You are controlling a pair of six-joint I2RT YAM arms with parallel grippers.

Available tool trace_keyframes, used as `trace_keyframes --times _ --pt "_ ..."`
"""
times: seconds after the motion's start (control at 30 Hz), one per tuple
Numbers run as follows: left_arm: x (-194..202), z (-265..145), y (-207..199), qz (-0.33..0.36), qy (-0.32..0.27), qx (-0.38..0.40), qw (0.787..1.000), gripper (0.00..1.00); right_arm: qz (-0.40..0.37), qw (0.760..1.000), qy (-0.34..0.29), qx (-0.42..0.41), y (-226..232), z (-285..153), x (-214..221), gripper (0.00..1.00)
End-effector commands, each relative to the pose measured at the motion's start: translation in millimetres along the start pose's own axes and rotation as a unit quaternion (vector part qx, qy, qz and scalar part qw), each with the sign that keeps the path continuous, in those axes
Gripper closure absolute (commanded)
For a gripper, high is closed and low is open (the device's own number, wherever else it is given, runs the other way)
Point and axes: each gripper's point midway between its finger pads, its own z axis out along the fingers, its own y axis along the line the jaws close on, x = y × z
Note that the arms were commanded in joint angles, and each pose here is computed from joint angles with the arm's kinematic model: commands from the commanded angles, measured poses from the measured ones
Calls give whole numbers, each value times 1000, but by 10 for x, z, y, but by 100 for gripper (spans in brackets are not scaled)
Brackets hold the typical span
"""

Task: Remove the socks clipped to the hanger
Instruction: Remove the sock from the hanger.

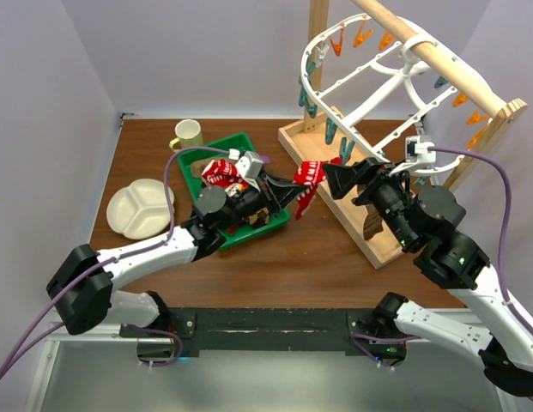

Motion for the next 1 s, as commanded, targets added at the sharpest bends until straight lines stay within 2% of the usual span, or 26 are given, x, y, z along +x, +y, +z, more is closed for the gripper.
trace_keyframes --times 0.0,0.27,0.57,0.87,0.93,0.97 --pt "91 29 -124 0 3 24 1000 100 10 999 -15 31 -99 -79 -134 5" --pt "156 27 -142 -2 16 31 999 100 -2 1000 10 22 -124 -79 60 5" --pt "225 28 -184 -2 32 44 999 100 32 997 65 14 -198 29 663 7" --pt "278 9 -218 -2 45 57 997 100 78 996 35 24 -359 58 872 8" --pt "282 6 -229 -4 47 58 997 100 93 996 11 6 -326 41 809 9" --pt "288 3 -226 -6 49 58 997 100 90 996 15 5 -370 37 910 9"
